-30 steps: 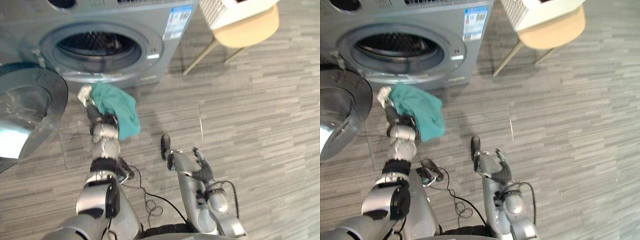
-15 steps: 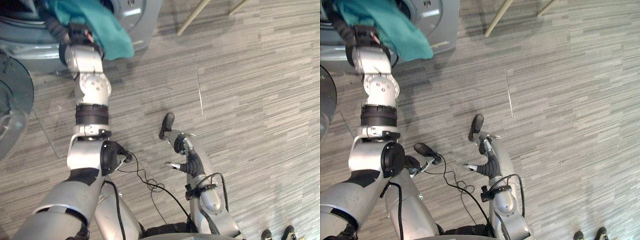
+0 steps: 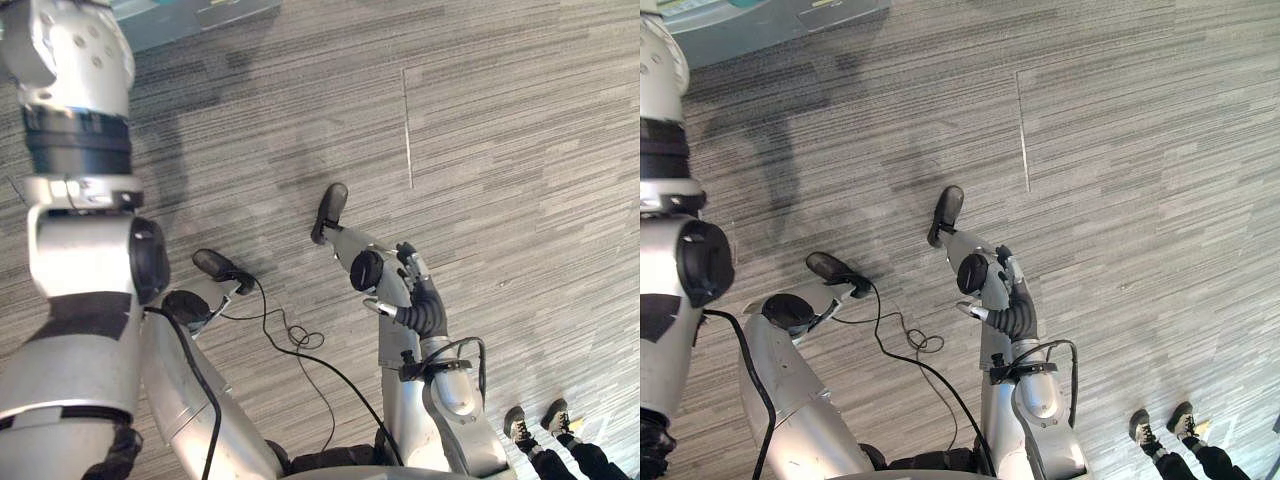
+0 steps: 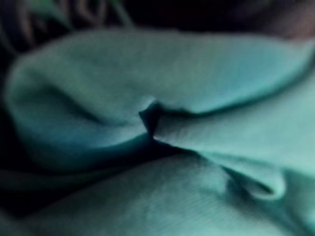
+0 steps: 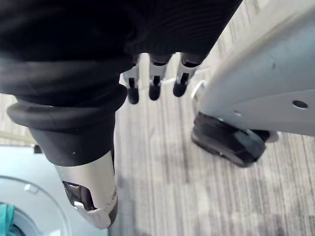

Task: Pick up the laundry basket with both hands and put the clothes into the washing machine.

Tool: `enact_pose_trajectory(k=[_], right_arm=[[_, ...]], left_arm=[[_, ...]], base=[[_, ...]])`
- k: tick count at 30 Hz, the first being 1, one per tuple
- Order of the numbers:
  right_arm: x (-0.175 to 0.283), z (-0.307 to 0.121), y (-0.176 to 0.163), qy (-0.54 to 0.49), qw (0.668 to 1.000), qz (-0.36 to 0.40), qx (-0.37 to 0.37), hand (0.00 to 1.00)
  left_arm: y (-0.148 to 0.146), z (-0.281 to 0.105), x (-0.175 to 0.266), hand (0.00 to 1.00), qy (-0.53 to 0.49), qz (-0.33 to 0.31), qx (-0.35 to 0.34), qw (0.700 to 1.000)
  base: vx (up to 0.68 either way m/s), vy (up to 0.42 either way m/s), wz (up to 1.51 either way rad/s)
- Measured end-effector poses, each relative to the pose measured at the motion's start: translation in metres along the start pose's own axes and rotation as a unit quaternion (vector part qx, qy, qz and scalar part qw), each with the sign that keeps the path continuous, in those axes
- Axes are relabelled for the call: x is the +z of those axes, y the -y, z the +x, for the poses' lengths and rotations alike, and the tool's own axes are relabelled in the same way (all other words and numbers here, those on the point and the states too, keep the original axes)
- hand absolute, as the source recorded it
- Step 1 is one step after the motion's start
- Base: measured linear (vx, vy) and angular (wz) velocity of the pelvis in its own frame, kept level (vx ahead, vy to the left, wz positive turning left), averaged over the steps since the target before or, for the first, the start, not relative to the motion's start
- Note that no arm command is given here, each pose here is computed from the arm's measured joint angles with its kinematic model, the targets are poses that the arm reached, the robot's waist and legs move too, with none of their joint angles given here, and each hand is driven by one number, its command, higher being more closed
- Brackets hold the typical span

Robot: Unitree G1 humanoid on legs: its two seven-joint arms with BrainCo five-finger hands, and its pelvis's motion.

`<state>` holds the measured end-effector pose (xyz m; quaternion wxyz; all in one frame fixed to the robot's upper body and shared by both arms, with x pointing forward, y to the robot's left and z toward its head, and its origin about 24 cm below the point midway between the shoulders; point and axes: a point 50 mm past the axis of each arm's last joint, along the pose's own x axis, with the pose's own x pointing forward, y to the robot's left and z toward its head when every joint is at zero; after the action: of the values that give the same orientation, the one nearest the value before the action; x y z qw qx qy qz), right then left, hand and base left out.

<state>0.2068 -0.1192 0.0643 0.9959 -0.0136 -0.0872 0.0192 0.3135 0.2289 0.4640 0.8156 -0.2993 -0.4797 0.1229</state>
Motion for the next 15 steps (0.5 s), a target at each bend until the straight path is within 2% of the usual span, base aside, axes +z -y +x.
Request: enact_pose_trajectory(k=[8, 15], right_arm=[[0.015, -0.005, 0.023, 0.027, 0.999, -0.015, -0.015, 0.0], [0.014, -0.022, 0.028, 0.011, 1.0, -0.02, 0.01, 0.0]], left_arm=[[-0.006, 0.023, 0.032, 1.0, 0.015, 0.048, 0.021, 0.999], [-0.017, 0.027, 0.037, 1.0, 0.013, 0.054, 0.041, 0.998]], base=[[0.0, -0.003, 0.06], [-0.01, 0.037, 0.02]])
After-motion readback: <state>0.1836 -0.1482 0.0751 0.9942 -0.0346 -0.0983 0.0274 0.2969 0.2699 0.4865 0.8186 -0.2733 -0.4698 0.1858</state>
